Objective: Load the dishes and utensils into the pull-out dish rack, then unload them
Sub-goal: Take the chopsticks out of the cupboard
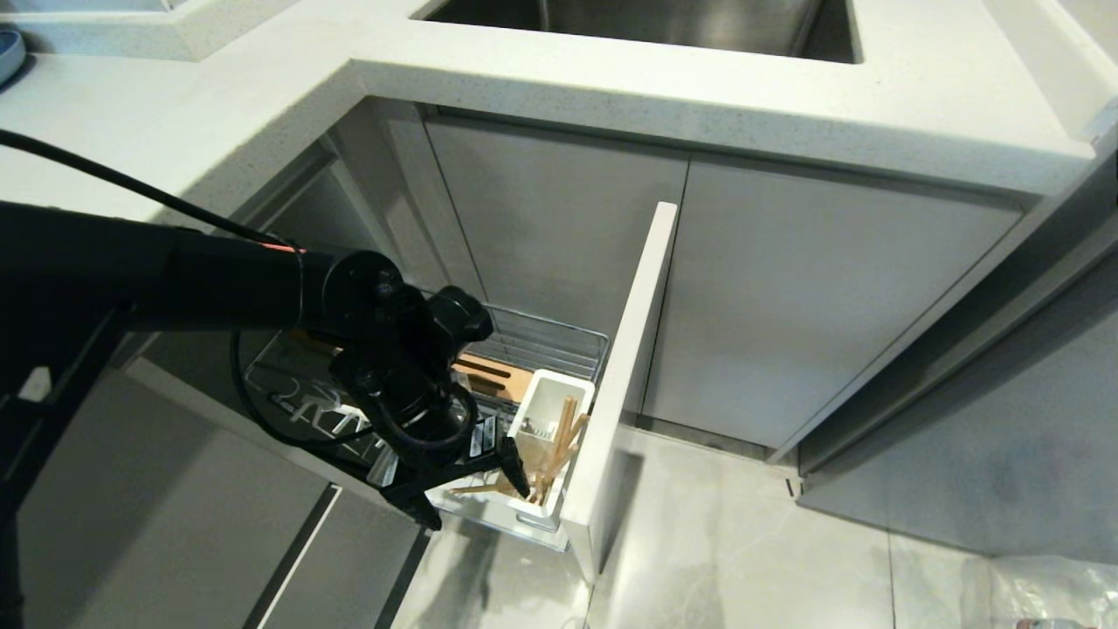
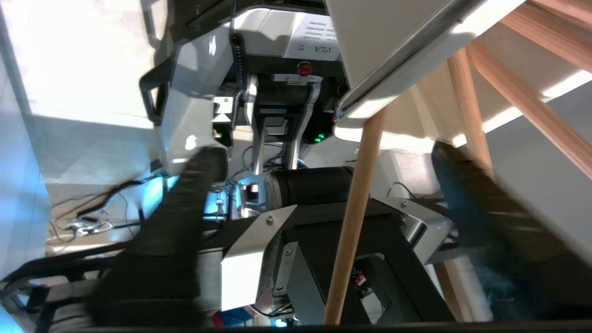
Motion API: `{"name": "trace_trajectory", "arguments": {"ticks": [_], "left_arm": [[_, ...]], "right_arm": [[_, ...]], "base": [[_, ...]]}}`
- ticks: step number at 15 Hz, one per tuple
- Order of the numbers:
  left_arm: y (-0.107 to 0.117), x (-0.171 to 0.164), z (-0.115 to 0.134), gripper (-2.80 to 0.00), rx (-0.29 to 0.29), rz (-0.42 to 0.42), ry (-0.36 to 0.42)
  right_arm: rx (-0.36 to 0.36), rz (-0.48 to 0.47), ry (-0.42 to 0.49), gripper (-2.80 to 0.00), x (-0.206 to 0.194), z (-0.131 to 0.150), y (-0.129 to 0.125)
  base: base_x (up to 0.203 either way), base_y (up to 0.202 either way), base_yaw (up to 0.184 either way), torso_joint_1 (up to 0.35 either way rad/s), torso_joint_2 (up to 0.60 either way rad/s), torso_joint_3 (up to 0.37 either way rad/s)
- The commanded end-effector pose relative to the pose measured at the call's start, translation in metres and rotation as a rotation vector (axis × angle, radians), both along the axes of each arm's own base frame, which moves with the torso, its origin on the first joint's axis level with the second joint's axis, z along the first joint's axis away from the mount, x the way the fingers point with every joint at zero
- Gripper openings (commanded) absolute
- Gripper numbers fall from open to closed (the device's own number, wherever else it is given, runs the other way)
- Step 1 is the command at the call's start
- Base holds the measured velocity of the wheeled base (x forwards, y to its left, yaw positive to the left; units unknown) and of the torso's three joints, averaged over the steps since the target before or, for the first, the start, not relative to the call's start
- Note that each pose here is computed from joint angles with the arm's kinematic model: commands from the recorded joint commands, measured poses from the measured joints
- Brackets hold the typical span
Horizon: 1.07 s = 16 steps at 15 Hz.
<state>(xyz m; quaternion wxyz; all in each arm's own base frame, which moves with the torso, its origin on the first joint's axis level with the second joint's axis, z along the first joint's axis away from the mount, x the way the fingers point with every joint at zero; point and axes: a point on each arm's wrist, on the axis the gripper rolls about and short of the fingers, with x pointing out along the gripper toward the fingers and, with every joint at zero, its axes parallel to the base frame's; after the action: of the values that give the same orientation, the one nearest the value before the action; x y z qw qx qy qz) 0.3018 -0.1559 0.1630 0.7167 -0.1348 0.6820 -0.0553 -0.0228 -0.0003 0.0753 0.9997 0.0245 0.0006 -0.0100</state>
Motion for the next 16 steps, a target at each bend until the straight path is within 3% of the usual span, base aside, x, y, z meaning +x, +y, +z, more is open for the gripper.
{"name": "trace_trajectory", "arguments": {"ticks": [1,12,16], "left_arm": [[0.0,-0.001,0.0,-2.8,0.0,0.004,0.006],[0.0,-0.002,0.001,-2.8,-0.003,0.001,0.006],[0.005,-0.014,0.027,-2.8,-0.057,-0.001,-0.046]], "right_arm": [[0.0,0.0,0.001,-2.8,0.0,0.0,0.0],[0.0,0.0,0.001,-2.8,0.0,0.0,0.0],[0.0,0.0,0.001,-2.8,0.0,0.0,0.0]], "base": [[0.0,0.0,0.0,0.0,0.0,0.0],[0.0,0.0,0.0,0.0,0.0,0.0],[0.0,0.0,0.0,0.0,0.0,0.0]]}}
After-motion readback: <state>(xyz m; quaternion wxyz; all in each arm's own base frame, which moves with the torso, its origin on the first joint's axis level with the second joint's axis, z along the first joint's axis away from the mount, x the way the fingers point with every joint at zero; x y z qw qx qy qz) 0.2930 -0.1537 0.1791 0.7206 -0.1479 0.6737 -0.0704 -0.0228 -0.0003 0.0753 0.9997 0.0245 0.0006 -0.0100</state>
